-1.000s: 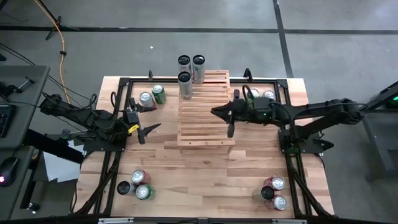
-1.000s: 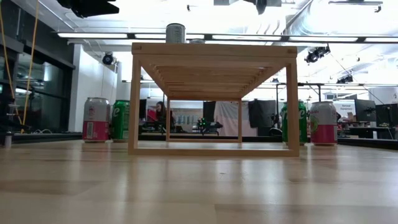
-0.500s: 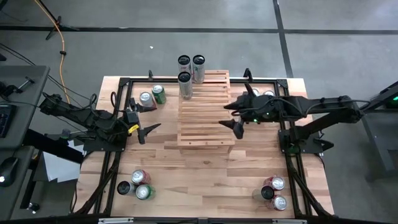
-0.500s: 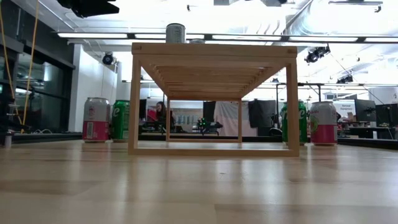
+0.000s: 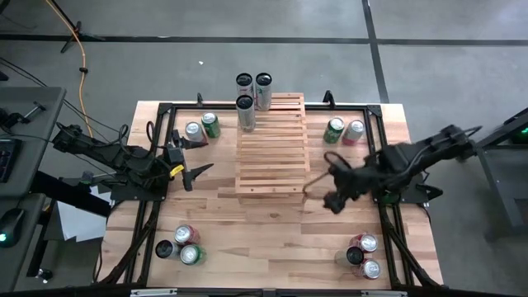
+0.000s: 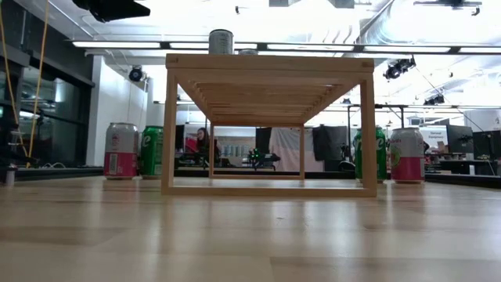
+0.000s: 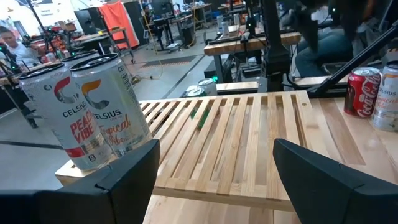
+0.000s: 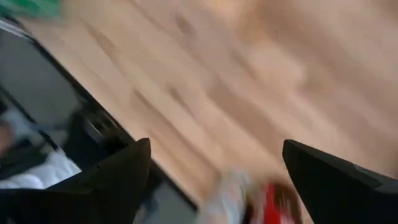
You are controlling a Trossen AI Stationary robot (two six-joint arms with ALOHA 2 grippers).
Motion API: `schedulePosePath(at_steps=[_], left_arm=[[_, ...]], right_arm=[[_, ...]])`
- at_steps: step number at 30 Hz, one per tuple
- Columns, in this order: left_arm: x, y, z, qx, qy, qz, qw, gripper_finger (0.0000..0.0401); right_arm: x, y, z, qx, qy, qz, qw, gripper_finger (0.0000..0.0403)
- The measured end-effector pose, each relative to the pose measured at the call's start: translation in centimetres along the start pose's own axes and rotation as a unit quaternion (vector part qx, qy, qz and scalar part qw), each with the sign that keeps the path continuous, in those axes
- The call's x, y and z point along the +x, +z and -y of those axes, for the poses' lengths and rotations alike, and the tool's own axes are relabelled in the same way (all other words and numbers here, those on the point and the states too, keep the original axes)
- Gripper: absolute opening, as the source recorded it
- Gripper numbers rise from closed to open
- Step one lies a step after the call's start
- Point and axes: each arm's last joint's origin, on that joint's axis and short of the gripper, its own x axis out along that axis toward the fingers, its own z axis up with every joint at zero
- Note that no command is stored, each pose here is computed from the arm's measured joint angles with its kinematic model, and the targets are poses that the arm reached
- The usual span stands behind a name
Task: Place canned beverage on shelf
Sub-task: Put the white yellow soda can aligned with the other white yellow soda can on the shelf
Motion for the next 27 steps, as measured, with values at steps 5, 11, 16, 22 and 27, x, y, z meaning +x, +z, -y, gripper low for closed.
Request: schedulePosePath(at_steps=[5, 11, 16, 22, 27], left_arm=[[0.0, 0.1, 0.0, 0.0, 0.0, 0.003, 1.0, 0.0305], [0.0, 0.1, 0.0, 0.001, 0.0, 0.003, 1.0, 0.0305], [0.0, 0.1, 0.0, 0.002, 0.0, 0.002, 1.0, 0.0305], [0.0, 0.1, 0.0, 0.003, 0.001, 0.003, 1.0, 0.0305], [0.0, 0.2, 0.0, 0.004, 0.001, 0.007, 1.0, 0.0305]], right_arm=[[2.1, -2.3, -0.5, 0.055, -0.08, -0.113, 0.989, 0.035], [4.1, -4.0, -1.2, 0.081, -0.139, -0.161, 0.974, 0.035], [5.2, -5.2, -1.8, 0.1, -0.156, -0.186, 0.965, 0.035], [5.5, -6.6, -2.5, 0.103, -0.136, -0.174, 0.97, 0.035], [5.5, -7.9, -3.2, 0.114, -0.103, -0.157, 0.976, 0.035]])
